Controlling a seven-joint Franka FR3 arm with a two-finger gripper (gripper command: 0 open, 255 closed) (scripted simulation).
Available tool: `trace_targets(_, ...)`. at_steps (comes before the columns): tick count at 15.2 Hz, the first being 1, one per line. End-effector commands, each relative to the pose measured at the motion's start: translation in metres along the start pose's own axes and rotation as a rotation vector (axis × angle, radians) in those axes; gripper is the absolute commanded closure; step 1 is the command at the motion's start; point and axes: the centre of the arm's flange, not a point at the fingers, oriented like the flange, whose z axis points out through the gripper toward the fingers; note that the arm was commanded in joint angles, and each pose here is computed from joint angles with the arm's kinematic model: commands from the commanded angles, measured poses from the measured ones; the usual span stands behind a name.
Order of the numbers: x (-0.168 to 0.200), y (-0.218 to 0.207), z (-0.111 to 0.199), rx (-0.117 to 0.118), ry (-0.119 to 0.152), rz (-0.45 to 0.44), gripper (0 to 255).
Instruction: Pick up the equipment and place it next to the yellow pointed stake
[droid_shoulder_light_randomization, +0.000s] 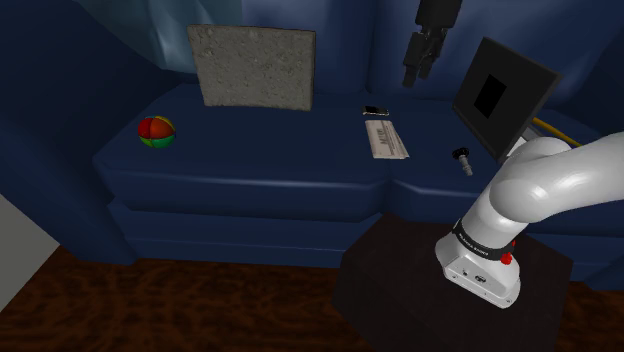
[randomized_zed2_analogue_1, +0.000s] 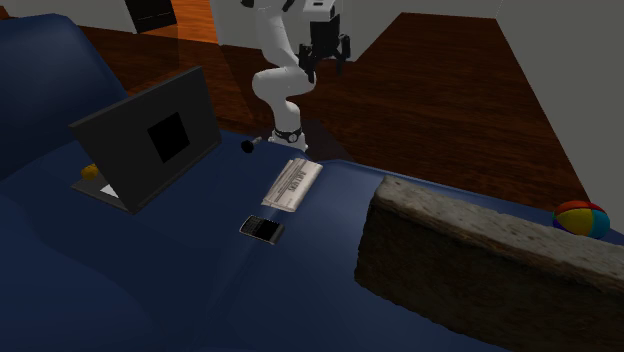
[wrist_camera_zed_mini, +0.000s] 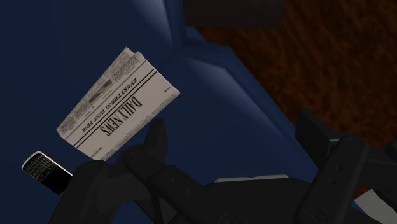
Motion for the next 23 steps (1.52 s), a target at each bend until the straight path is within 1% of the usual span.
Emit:
trace_targets(1,0.0,0.0,0.0,0.0,0.0,0.0,0)
trace_targets(12,0.05,0.116,0.068,-0.004,0.021,-0.156,0)
trace_targets(23,0.12,0.223,0.134,-0.008,0.043,-0.311,0)
